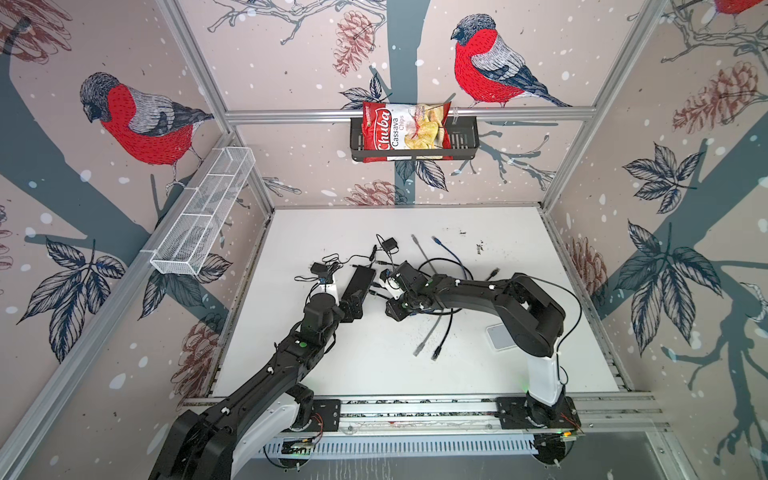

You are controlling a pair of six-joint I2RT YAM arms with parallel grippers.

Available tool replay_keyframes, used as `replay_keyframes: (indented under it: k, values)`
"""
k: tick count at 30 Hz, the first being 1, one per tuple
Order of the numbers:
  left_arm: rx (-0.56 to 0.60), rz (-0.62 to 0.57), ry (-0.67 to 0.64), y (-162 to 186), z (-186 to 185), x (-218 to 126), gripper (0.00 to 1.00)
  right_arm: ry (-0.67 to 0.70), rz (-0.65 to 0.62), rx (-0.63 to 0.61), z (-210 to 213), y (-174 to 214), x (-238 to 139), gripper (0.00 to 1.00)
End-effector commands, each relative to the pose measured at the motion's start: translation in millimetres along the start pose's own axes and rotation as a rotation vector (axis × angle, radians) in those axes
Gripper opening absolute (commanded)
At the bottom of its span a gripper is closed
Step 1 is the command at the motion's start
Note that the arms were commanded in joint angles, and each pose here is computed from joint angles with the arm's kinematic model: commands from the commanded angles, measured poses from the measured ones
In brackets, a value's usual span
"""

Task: Insert the plug into the switch port

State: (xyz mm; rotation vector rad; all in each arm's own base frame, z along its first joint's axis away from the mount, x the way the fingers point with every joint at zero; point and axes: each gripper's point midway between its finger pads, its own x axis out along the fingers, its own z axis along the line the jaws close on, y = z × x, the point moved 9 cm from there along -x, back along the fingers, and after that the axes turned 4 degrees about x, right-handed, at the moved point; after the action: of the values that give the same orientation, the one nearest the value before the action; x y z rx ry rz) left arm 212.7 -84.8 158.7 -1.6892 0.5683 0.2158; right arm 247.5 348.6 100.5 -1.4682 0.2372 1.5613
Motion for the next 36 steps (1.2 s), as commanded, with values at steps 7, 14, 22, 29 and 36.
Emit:
replay_keyframes:
  k: [7,14,22,29,36]
  values:
    - [0.046,-0.038,0.042,-8.2,-5.4,4.2,0.96,0.168,-0.011,-0.002,-46.4,-6.3,-13.5,0.4]
    - [0.111,-0.028,0.058,-11.9,-9.2,11.0,0.97,0.1,-0.08,-0.15,-43.3,-15.2,-38.3,0.39]
    - [0.191,-0.015,0.168,-19.5,-23.6,24.3,0.96,0.278,-0.407,-0.285,-53.2,-31.5,-106.4,0.38]
    - [0.285,0.13,0.269,-11.8,-55.3,48.9,0.91,0.438,-0.624,-0.093,-93.7,-48.0,-163.0,0.39]
    - [0.457,0.266,0.347,17.6,-112.6,76.3,0.85,0.459,-0.677,0.006,-117.7,-39.3,-177.5,0.39]
